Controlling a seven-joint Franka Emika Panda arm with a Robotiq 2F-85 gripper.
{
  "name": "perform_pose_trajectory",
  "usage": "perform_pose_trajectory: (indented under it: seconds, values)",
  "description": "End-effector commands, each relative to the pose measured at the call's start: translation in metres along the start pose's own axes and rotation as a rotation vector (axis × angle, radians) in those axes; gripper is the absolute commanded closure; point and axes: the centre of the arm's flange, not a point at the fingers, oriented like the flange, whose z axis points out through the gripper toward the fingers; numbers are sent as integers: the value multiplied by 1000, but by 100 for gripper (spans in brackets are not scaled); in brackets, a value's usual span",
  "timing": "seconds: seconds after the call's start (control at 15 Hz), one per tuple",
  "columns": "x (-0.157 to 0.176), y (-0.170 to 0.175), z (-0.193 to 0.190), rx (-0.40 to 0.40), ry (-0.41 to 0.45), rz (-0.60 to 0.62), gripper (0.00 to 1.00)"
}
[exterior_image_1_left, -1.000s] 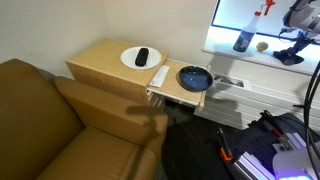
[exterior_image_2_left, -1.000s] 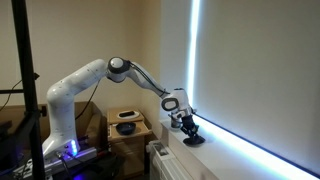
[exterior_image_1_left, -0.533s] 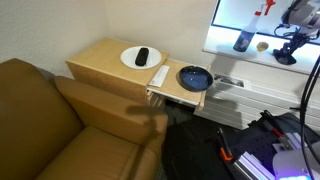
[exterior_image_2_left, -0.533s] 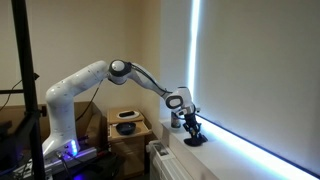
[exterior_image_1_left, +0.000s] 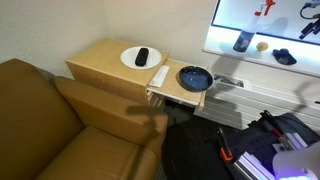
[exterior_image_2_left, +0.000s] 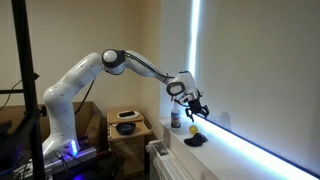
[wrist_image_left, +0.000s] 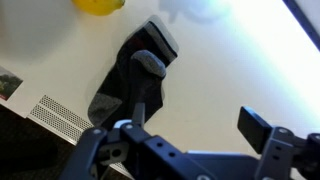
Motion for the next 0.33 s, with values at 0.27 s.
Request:
perform_pose_trajectory:
  seconds: [0.27]
  values:
    - [19,6,-96,-111,-101,-211,0]
